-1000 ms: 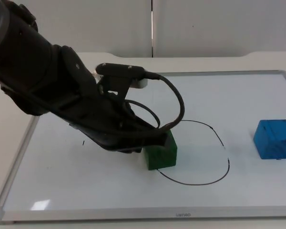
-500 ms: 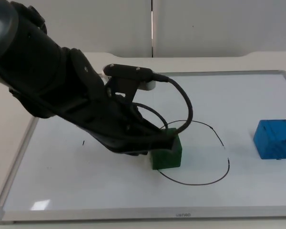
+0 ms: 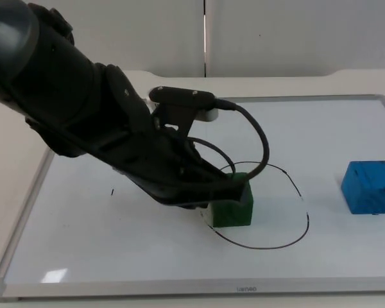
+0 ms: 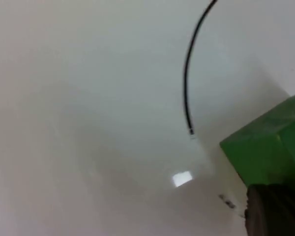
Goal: Push the two cubes into the marked area.
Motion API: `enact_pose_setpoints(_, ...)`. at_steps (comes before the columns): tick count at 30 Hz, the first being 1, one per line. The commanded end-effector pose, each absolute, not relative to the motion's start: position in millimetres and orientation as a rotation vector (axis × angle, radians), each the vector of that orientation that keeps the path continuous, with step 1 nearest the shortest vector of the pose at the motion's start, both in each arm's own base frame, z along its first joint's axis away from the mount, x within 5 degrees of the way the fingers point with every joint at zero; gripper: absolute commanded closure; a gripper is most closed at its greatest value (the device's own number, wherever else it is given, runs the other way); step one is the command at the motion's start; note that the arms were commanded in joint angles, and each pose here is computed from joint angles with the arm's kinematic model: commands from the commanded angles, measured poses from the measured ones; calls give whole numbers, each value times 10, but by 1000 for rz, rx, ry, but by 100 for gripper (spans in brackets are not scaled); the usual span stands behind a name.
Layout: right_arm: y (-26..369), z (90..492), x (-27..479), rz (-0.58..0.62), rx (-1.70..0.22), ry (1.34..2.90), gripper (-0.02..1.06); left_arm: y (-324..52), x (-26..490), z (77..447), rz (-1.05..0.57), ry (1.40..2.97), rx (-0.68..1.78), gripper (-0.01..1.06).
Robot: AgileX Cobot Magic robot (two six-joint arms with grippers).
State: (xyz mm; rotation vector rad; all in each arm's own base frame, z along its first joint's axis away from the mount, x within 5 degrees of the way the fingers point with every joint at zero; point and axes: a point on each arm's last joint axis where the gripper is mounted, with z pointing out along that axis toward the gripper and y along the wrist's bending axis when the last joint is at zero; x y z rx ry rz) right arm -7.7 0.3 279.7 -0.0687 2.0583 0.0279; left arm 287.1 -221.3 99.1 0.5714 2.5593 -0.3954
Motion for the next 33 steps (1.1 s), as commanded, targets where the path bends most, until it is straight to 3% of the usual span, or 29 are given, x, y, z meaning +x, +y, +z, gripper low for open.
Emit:
enact_pose_setpoints(1, 6, 2798, -73, 29, -64, 2046, -1, -2297, 2838, 1005, -410, 2549, 589, 105)
enact_pose_setpoints(15, 6, 2798, -73, 29, -64, 2046, -1, -2167, 2925, 1190, -408, 2503, 618, 105)
enact_pose_setpoints(25, 6, 2798, -73, 30, -62, 2046, -1, -1626, 3001, 2210, -453, 2308, 548, 105)
enact_pose_setpoints(27, 6, 2798, -73, 30, -62, 2046, -1, -1397, 2955, 2568, -450, 2226, 489, 105)
enact_pose_setpoints(33, 6, 2798, -73, 30, -62, 2046, -1, -1000, 2811, 3054, -419, 2109, 392, 105)
